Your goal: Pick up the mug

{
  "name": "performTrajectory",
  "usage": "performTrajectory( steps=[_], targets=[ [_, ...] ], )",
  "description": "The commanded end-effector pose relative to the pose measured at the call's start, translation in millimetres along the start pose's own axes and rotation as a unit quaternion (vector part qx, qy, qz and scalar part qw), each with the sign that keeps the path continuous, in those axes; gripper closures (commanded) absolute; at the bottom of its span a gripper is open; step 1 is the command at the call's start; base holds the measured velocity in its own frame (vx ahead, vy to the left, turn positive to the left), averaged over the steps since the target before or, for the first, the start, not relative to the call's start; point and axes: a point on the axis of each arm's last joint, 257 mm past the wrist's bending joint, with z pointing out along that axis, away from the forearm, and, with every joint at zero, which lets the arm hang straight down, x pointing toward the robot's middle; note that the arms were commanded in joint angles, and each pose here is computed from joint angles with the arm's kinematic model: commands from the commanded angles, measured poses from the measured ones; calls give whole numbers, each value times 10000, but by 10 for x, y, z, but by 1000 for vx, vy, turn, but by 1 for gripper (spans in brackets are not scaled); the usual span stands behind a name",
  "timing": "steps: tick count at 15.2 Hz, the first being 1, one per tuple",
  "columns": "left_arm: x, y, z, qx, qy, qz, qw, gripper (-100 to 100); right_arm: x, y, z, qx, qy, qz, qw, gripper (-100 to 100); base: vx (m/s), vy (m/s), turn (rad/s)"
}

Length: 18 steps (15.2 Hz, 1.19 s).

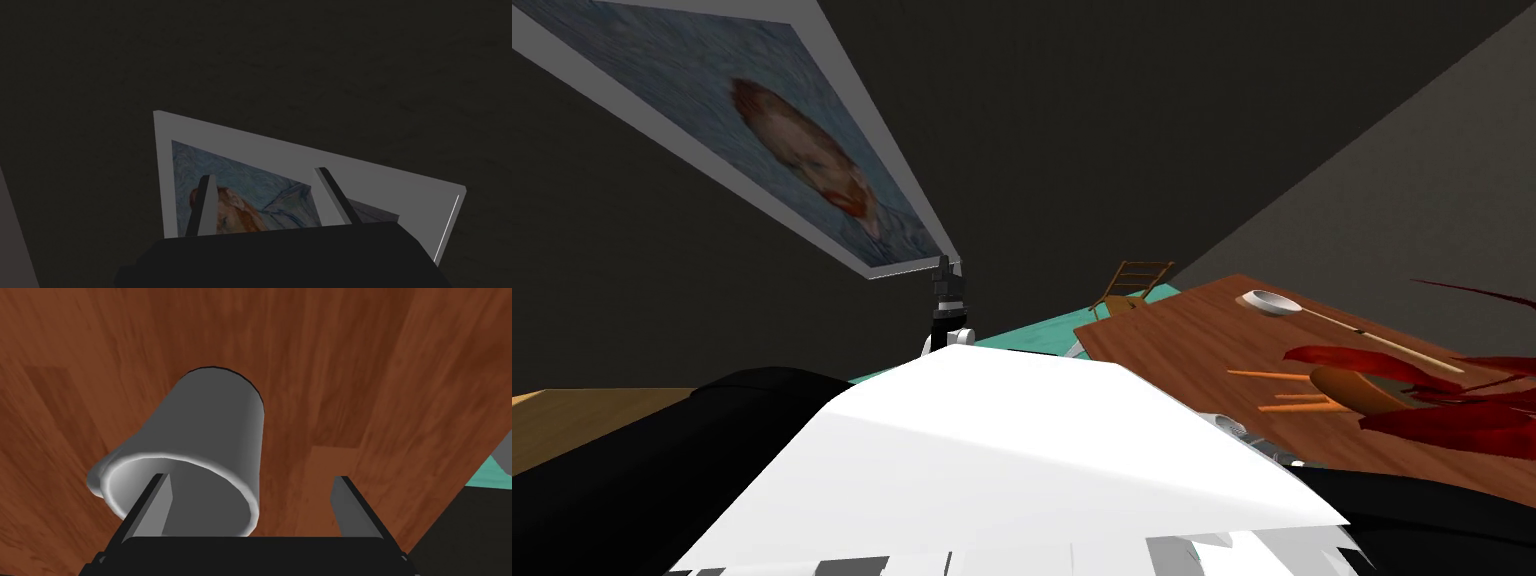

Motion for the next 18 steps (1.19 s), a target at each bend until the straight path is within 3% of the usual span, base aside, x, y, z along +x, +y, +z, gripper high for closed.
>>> performTrajectory(
  steps=[1,3,6,7,12,13,14,18],
  targets=[
    [0,0,0,0,0,0,10000,0,429,77,-93,-110,464,-148,9988,-100,176,31,176],
    [0,0,0,0,0,1,10000,0,429,77,-93,-110,464,-148,9988,-100,124,25,36],
    [0,0,0,0,0,0,10000,0,861,169,-218,-262,943,-290,9948,-100,74,23,93],
    [0,0,0,0,0,0,10000,0,720,122,-180,-204,762,-233,9966,-100,61,4,47],
    [0,0,1,1,0,0,10000,0,841,378,47,-211,759,-116,9968,-100,-16,-46,69],
    [0,0,1,1,0,0,10000,0,817,323,-14,-220,763,-142,9967,-100,-11,-35,28],
    [0,0,0,0,0,0,10000,0,821,330,-7,-215,764,-139,9968,100,-4,-13,3],
    [0,0,0,1,0,0,10000,0,847,311,-22,-187,794,-127,9966,100,-2,-3,-6]
  ],
)
